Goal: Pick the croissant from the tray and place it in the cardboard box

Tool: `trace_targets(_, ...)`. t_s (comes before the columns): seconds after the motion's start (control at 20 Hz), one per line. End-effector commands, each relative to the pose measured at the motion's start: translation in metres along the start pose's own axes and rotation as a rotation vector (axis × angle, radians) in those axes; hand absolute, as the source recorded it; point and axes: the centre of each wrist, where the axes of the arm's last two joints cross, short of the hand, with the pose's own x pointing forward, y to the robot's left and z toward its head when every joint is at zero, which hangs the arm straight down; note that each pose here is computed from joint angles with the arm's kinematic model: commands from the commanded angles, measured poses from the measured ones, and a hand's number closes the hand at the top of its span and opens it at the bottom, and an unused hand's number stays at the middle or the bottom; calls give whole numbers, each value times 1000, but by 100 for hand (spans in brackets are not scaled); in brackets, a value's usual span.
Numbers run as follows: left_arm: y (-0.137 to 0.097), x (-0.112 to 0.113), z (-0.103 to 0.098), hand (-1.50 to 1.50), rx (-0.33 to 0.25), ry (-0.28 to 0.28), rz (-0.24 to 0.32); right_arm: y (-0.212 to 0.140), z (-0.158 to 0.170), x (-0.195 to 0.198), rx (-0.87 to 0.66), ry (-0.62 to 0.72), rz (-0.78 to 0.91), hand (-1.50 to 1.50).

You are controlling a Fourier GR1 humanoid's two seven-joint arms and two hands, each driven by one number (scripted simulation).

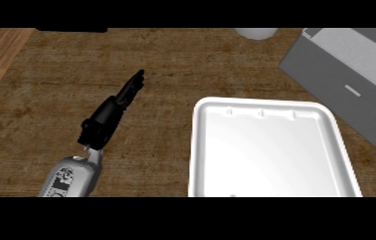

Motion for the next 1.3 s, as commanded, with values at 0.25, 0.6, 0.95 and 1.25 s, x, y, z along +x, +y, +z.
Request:
trace_targets(0.25, -6, 7, -1, 0, -39, -13, -11, 3, -22, -13, 53, -84, -164, 150)
trace_targets(0.6, 7, -3, -3, 0, -26, -17, -14, 41, -65, -29, 56, -77, -56, 150)
trace_targets(0.95, -3, 2, -2, 0, -23, 1, -11, 94, -102, -45, 115, -75, -14, 150)
trace_targets(1.25, -4, 7, -3, 0, -24, -9, -10, 143, -110, -60, 249, 101, -147, -150)
